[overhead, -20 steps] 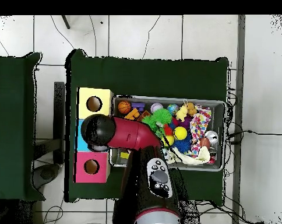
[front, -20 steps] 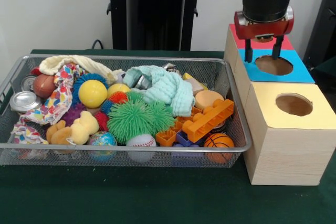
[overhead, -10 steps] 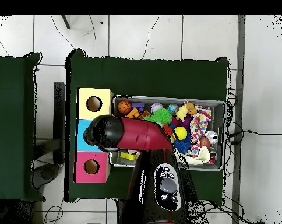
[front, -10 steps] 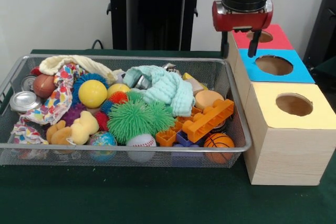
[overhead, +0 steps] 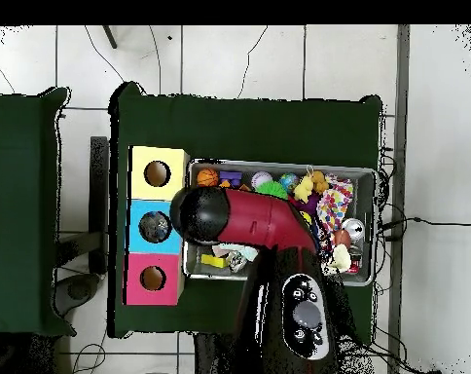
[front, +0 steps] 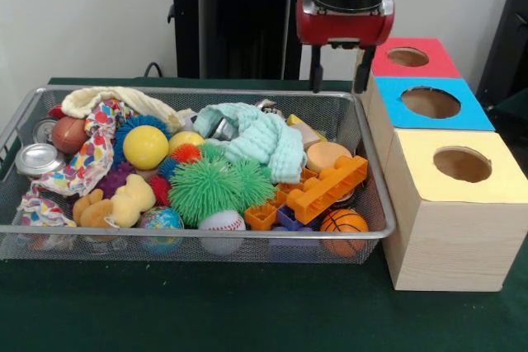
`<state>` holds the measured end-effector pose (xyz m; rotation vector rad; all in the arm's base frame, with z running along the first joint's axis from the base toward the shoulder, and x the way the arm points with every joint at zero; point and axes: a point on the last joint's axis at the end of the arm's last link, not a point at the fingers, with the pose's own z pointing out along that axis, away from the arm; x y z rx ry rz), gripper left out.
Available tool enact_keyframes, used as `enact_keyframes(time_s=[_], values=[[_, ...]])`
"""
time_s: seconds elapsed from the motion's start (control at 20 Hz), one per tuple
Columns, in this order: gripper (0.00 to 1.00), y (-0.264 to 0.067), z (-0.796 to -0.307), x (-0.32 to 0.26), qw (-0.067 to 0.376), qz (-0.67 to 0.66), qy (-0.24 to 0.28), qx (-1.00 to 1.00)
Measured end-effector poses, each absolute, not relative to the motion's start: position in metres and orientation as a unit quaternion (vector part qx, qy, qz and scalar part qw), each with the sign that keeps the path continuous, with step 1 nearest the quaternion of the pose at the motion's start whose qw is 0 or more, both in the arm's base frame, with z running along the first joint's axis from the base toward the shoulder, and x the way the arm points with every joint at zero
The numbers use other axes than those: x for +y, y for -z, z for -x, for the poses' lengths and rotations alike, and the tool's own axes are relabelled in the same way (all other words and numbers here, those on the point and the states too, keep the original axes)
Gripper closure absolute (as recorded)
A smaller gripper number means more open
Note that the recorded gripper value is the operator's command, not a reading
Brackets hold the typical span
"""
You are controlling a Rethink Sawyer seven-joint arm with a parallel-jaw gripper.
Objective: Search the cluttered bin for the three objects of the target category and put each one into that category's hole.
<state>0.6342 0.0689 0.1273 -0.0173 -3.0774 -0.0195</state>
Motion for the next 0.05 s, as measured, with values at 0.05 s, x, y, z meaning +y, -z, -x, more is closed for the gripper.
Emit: enact_keyframes(time_s=[0.05], values=[[0.00,-0.1280,-0.6352,0.0654,0.030,0.006,0.003,-1.000]])
